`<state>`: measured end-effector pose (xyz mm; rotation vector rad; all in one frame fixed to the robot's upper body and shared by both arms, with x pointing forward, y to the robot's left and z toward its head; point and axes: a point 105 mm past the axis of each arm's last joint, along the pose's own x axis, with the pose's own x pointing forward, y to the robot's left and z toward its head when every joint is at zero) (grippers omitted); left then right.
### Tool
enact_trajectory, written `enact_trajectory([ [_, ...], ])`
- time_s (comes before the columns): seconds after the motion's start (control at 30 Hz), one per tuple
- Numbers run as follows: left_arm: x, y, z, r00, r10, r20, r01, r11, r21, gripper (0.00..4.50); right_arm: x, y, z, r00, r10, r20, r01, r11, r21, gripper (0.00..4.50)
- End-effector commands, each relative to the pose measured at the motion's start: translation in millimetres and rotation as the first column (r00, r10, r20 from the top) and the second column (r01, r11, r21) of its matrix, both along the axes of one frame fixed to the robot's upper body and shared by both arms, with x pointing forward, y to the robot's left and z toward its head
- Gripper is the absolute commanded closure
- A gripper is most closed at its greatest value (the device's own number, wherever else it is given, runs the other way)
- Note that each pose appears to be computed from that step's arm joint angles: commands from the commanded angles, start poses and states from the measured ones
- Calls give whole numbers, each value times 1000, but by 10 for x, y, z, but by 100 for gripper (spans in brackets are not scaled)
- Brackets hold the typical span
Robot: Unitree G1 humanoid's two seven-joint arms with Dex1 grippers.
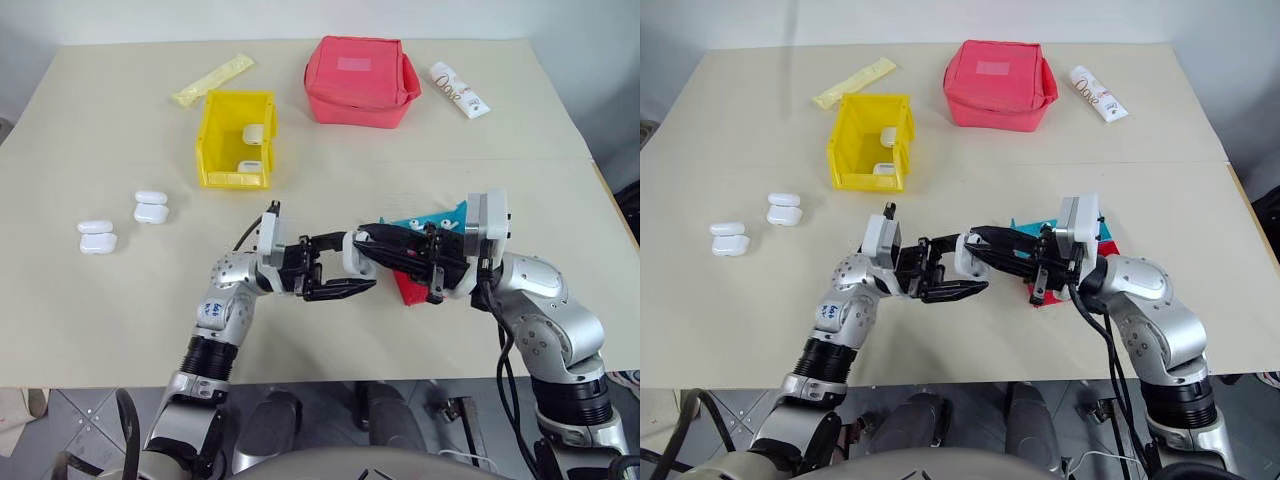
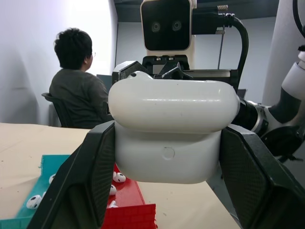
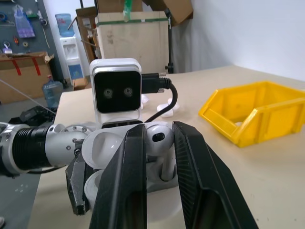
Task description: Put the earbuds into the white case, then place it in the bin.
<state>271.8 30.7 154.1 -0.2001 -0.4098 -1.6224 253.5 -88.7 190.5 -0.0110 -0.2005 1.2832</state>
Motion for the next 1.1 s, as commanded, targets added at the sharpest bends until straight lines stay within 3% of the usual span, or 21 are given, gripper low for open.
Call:
enact_trajectory([
  [0.03,42,70,319,991,43,128,-30,995,-98,168,-9,-48,-174,998,-12,-70,7,997,-78,405],
  [0.47,123,74,253,987,69,146,-58,995,-82,168,54,-100,-69,999,-25,-40,18,987,-160,405],
  [0.83,172,87,131,987,77,143,-75,997,-17,168,109,-98,156,998,-44,36,49,986,-159,40],
  [1.1,282,190,94,983,143,119,-143,990,-10,168,99,-464,206,981,-191,39,195,961,-196,40],
])
